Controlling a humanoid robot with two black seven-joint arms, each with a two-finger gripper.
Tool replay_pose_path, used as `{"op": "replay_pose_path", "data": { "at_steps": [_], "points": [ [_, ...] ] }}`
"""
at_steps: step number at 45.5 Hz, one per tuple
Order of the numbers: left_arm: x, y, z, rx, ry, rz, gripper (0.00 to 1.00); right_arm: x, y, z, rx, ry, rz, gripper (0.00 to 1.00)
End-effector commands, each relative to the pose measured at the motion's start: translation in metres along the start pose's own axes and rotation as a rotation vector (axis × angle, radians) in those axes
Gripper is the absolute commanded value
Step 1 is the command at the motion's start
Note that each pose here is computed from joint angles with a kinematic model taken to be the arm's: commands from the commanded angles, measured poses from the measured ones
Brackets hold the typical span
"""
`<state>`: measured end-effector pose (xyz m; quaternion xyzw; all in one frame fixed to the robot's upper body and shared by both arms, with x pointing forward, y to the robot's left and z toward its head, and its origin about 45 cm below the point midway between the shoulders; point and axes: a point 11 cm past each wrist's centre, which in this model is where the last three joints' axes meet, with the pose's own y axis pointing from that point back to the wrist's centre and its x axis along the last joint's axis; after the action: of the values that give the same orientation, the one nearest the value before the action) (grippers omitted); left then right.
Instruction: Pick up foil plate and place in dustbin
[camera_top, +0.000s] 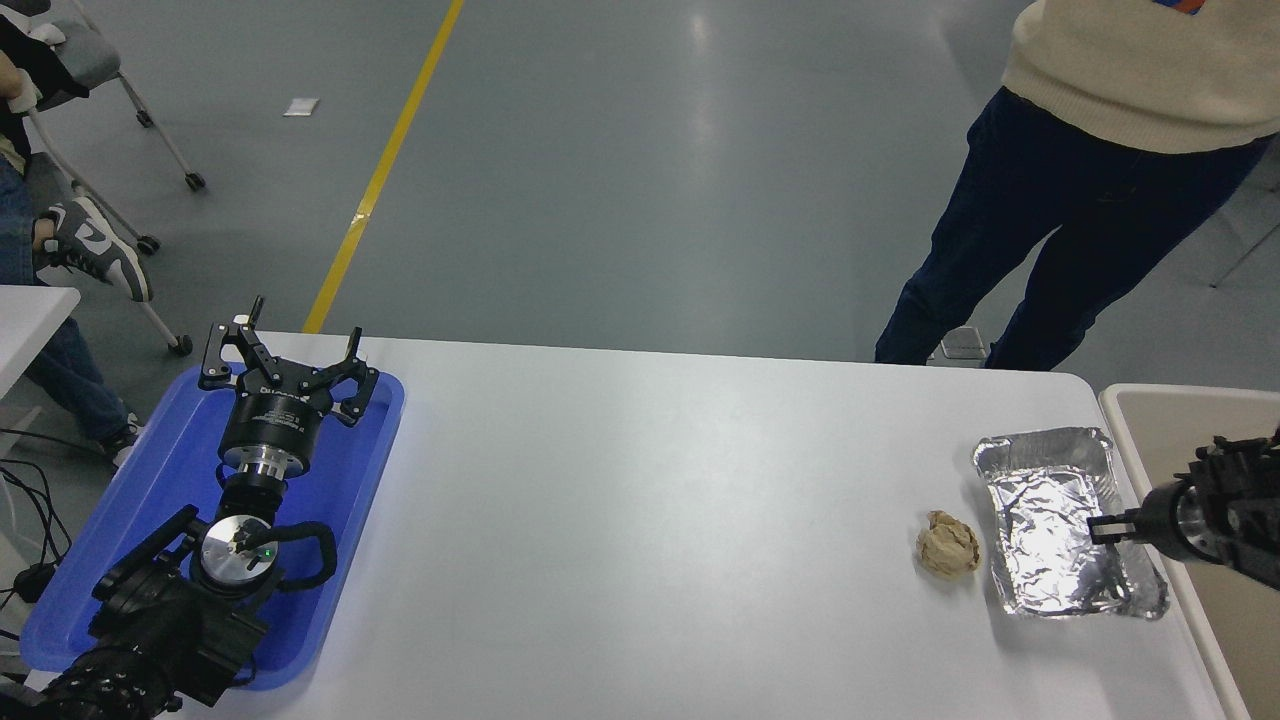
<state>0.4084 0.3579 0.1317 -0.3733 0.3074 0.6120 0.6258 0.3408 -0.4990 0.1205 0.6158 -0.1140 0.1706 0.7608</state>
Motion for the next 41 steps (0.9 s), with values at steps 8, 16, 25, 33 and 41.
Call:
{"op": "replay_pose_path", "data": {
  "at_steps": [8,16,25,33,41],
  "points": [
    [-0.001,0.000,0.000,0.003,0.000,-0.005,1.00,0.085,0.101,0.035,-0.013,0.000,0.002,0.00],
    [0.000,0.000,0.000,0.003,-0.001,-0.003,1.00,0.117,0.159,0.027,-0.002,0.026,-0.024,0.00],
    [0.000,0.000,0.000,0.003,-0.001,-0.003,1.00,0.138,0.213,0.012,0.020,0.023,-0.083,0.00],
    [0.000,0.001,0.000,0.003,-0.001,-0.002,1.00,0.149,0.241,0.005,0.035,0.018,-0.084,0.00],
    [0.000,0.000,-0.001,0.005,0.000,-0.003,1.00,0.155,0.249,0.004,0.034,0.021,-0.061,0.00]
  ]
}}
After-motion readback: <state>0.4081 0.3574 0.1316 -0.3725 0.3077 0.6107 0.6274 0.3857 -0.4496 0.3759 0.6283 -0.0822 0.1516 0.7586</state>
